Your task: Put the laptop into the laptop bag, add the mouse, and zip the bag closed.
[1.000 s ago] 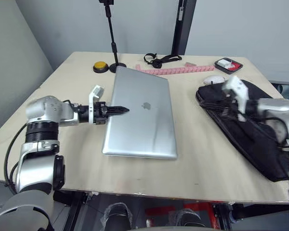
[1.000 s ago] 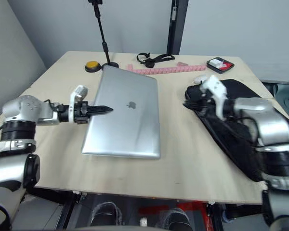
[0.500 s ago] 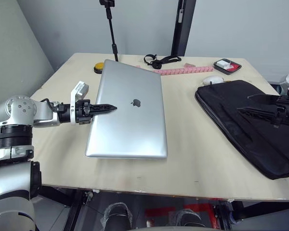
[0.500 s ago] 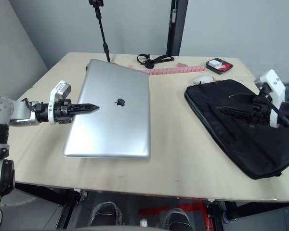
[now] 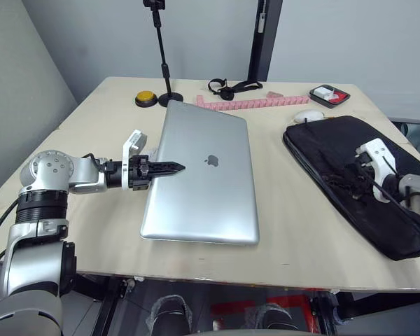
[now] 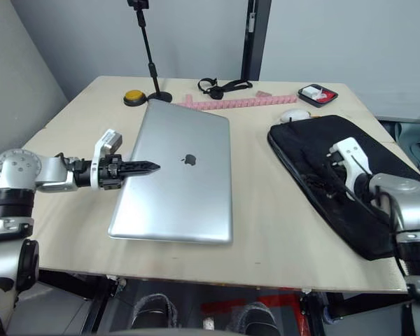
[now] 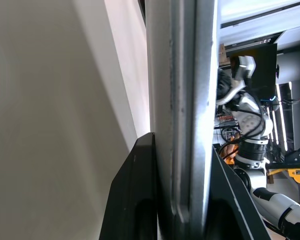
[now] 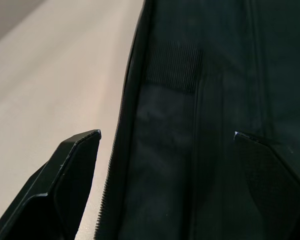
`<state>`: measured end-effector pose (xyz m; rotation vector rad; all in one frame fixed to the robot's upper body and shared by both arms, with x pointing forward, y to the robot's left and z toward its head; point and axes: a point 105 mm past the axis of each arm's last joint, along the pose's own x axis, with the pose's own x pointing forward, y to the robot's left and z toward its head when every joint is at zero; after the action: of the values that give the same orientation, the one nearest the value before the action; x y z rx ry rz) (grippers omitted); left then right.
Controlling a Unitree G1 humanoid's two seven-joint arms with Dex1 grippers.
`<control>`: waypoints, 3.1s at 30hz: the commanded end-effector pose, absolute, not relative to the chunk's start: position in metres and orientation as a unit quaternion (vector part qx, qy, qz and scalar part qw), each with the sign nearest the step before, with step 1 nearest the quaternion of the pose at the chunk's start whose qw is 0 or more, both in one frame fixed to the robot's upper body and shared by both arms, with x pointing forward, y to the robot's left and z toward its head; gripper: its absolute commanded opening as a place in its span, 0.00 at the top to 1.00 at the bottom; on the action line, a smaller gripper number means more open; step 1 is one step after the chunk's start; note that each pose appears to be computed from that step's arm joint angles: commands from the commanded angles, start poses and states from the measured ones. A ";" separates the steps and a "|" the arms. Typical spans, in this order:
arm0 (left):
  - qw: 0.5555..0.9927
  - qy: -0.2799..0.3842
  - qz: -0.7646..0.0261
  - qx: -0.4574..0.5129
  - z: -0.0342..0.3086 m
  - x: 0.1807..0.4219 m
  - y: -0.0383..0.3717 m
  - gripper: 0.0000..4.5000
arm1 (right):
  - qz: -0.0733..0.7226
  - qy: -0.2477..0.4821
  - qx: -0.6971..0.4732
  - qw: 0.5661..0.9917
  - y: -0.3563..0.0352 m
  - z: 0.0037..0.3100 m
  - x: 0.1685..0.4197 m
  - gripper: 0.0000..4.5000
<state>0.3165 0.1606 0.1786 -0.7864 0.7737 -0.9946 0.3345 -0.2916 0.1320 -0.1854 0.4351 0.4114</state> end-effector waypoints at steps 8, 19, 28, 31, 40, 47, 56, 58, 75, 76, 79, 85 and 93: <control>0.724 0.283 -0.514 -0.363 0.213 0.308 0.152 0.93 | 0.179 0.220 -0.107 0.953 -0.299 0.116 0.343 0.01; 0.726 0.278 -0.509 -0.370 0.211 0.309 0.149 0.93 | 0.176 0.252 -0.130 0.943 -0.300 0.104 0.340 0.71; 0.715 0.270 -0.520 -0.382 0.213 0.312 0.139 0.93 | 0.216 0.229 -0.106 0.943 -0.268 0.126 0.340 0.99; 0.707 0.268 -0.526 -0.389 0.212 0.314 0.130 0.93 | 0.211 0.186 -0.076 0.957 -0.266 0.159 0.347 0.99; 0.696 0.257 -0.533 -0.406 0.206 0.318 0.106 0.93 | 0.218 0.164 0.001 0.962 -0.256 0.219 0.338 0.99; 0.685 0.254 -0.515 -0.448 0.196 0.334 0.074 0.93 | 0.249 0.176 0.033 0.952 -0.235 0.241 0.327 0.99; 0.673 0.277 -0.472 -0.498 0.179 0.352 0.055 0.93 | 0.243 0.184 0.022 0.952 -0.231 0.240 0.324 0.99; 0.659 0.275 -0.470 -0.518 0.185 0.359 0.048 0.93 | 0.248 0.183 0.023 0.951 -0.227 0.240 0.323 0.99; 0.608 0.325 -0.493 -0.530 0.194 0.355 -0.005 0.93 | 0.267 0.169 0.082 0.945 -0.194 0.237 0.328 0.99; 0.608 0.327 -0.497 -0.526 0.194 0.353 -0.005 0.93 | 0.265 0.168 0.082 0.946 -0.194 0.236 0.329 0.99; 0.611 0.335 -0.504 -0.510 0.190 0.347 -0.003 0.93 | 0.258 0.168 0.081 0.948 -0.196 0.236 0.332 0.99; 0.606 0.350 -0.520 -0.491 0.186 0.338 0.000 0.93 | 0.259 0.166 0.075 0.949 -0.197 0.237 0.334 0.99; 0.633 0.329 -0.496 -0.495 0.186 0.355 -0.017 0.93 | 0.308 0.165 0.086 0.933 -0.170 0.241 0.329 0.99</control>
<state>0.3489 -0.0079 0.1412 -1.0923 0.9127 -1.0031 0.3337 -0.1778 0.2197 0.2063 0.4166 0.5891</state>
